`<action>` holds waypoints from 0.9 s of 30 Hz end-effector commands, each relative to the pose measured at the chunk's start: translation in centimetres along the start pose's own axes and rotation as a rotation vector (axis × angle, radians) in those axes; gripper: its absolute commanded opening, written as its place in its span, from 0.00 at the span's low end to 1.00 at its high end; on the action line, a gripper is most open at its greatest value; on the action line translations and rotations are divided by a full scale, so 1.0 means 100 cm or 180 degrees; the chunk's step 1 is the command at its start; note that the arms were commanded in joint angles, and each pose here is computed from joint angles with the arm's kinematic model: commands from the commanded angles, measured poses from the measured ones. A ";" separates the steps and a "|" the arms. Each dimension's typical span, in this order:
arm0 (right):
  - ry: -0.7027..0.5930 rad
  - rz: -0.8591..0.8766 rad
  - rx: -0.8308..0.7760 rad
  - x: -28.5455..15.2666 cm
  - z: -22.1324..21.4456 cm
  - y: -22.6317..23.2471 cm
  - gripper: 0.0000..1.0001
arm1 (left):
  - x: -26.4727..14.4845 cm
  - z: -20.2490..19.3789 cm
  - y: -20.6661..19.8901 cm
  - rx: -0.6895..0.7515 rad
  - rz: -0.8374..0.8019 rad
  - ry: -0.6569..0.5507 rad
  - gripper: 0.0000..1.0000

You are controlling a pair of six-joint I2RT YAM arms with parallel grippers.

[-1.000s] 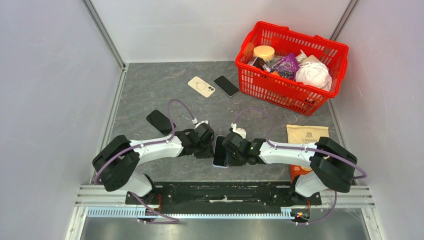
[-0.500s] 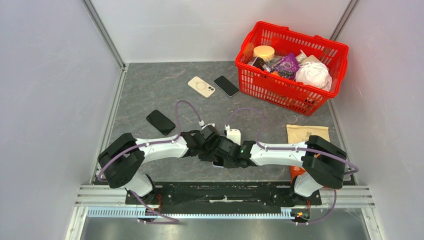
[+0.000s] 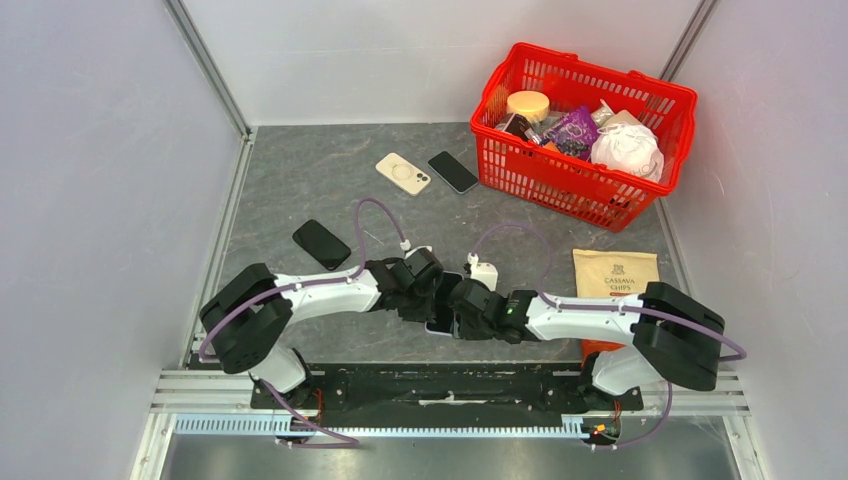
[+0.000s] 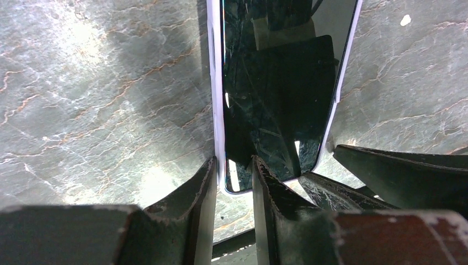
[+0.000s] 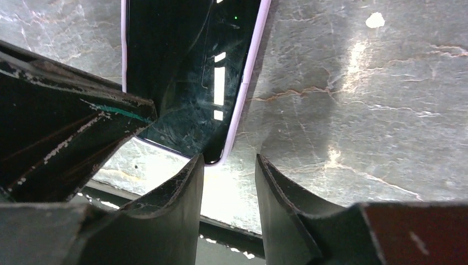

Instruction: Put the phone into the phone case

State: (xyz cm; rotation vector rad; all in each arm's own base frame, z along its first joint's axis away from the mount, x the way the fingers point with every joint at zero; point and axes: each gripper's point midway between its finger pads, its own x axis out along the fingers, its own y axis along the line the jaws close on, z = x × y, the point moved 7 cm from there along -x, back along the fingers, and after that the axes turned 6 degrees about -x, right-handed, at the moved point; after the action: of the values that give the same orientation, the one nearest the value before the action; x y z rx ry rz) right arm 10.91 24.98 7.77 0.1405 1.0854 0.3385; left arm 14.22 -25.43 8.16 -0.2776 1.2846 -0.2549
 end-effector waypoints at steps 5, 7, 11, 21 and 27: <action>0.0111 0.0094 -0.0193 -0.034 0.005 -0.015 0.48 | 0.023 -0.039 0.061 0.0341 0.1079 0.0413 0.13; 0.0052 0.0189 -0.0147 -0.043 0.012 -0.015 0.48 | 0.028 -0.044 0.066 0.0360 0.1224 0.0444 0.10; -0.0075 0.0278 -0.0137 -0.058 0.017 -0.020 0.49 | 0.040 -0.056 0.068 0.0530 0.1517 0.0513 0.06; -0.0363 0.0235 -0.0134 -0.072 0.021 -0.041 0.52 | 0.067 -0.076 0.061 0.0491 0.1687 0.0529 0.02; -0.0580 0.0232 -0.0237 -0.091 0.034 -0.041 0.60 | 0.038 -0.043 0.033 0.0506 0.1351 0.0041 0.08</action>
State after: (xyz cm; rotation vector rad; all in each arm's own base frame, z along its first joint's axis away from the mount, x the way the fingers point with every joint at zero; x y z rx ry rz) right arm 10.20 18.66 13.86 0.1646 0.9698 0.4256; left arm 13.18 -27.24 7.77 -0.0100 1.2176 -0.1218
